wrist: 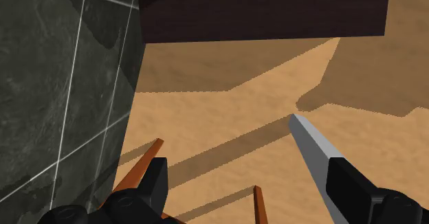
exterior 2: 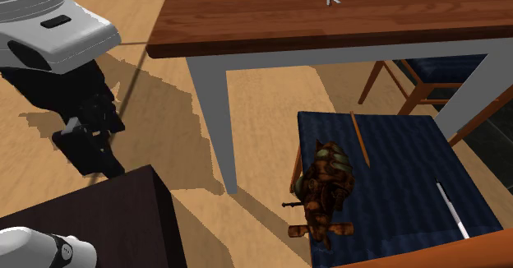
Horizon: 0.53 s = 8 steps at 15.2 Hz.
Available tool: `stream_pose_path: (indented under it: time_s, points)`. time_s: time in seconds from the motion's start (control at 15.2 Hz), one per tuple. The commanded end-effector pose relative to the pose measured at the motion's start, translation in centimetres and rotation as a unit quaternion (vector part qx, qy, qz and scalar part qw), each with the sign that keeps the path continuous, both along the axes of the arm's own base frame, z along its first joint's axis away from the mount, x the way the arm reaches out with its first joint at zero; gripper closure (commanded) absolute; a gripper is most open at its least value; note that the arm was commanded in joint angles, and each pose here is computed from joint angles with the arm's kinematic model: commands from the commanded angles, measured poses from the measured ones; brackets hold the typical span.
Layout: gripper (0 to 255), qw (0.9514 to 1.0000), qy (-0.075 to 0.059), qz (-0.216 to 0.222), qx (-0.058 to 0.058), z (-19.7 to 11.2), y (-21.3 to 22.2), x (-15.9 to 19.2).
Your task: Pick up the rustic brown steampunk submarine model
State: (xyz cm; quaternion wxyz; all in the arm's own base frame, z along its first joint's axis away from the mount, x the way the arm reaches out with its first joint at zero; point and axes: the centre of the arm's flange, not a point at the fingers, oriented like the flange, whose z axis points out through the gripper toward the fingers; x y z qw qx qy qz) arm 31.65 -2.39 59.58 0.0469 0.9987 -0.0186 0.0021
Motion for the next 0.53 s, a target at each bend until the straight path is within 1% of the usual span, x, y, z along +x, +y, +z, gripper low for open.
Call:
stream_pose_path:
  time_s: [0.0,0.2,0.46]
  points:
    - [0,1.0000,0.000,0.000,0.000,0.0,0.0,0.0]
    - [0,0.9990,-0.033,-0.029,-0.009,-2.6,-0.3,2.0]
    - [0,0.9945,-0.078,-0.067,-0.021,-5.9,-1.0,4.9]
